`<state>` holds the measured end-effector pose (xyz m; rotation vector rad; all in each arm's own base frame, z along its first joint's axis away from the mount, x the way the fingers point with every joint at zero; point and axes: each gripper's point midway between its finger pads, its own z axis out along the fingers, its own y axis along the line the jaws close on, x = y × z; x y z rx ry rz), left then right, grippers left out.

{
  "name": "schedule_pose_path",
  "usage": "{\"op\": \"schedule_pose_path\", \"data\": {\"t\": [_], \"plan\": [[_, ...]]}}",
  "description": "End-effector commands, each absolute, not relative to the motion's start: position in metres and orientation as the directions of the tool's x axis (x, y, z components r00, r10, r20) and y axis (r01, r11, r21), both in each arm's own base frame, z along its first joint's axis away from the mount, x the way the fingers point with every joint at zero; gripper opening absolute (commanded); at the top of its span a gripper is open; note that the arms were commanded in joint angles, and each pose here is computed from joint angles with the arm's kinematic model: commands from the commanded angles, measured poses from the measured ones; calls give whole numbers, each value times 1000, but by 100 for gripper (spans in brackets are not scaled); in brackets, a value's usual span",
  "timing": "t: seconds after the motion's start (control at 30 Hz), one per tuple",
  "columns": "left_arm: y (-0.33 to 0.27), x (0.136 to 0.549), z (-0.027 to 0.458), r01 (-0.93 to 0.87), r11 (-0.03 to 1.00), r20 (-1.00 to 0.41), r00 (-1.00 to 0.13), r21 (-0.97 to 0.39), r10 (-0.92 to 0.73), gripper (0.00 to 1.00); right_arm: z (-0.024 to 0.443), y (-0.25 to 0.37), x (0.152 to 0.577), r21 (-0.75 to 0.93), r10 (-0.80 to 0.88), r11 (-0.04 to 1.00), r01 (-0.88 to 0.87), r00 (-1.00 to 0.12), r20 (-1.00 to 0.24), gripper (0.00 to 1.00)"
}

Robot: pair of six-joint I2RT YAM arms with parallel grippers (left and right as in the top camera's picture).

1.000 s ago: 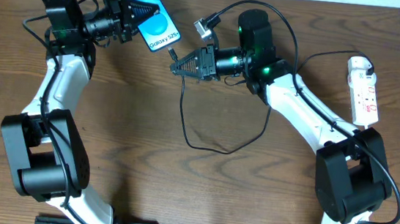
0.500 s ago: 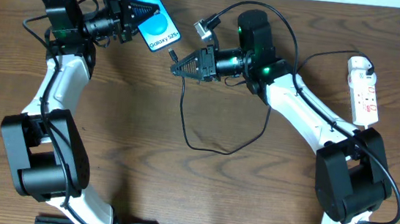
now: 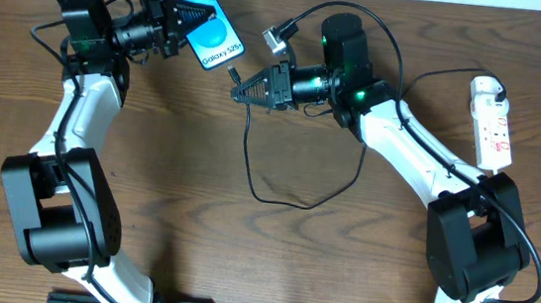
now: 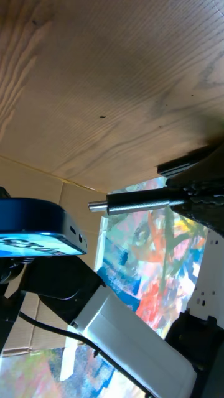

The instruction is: Plug charger to phone and switch on socket

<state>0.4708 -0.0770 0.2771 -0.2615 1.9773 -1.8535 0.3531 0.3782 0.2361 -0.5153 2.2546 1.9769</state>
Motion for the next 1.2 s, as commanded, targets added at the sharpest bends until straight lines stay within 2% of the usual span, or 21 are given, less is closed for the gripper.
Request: {"op": "schedule_pose_path", "data": {"t": [0.0,1.17], "plan": [[-78,467,289,195,104,-220,-894,-975,-391,7,243,379,348,937,-200,81,-340,-926,-319,1],[-76,471,289,192,111,-221,-883,-975,-414,7,245,379,346,937,-213,66,-344,-922,-324,1]]}}
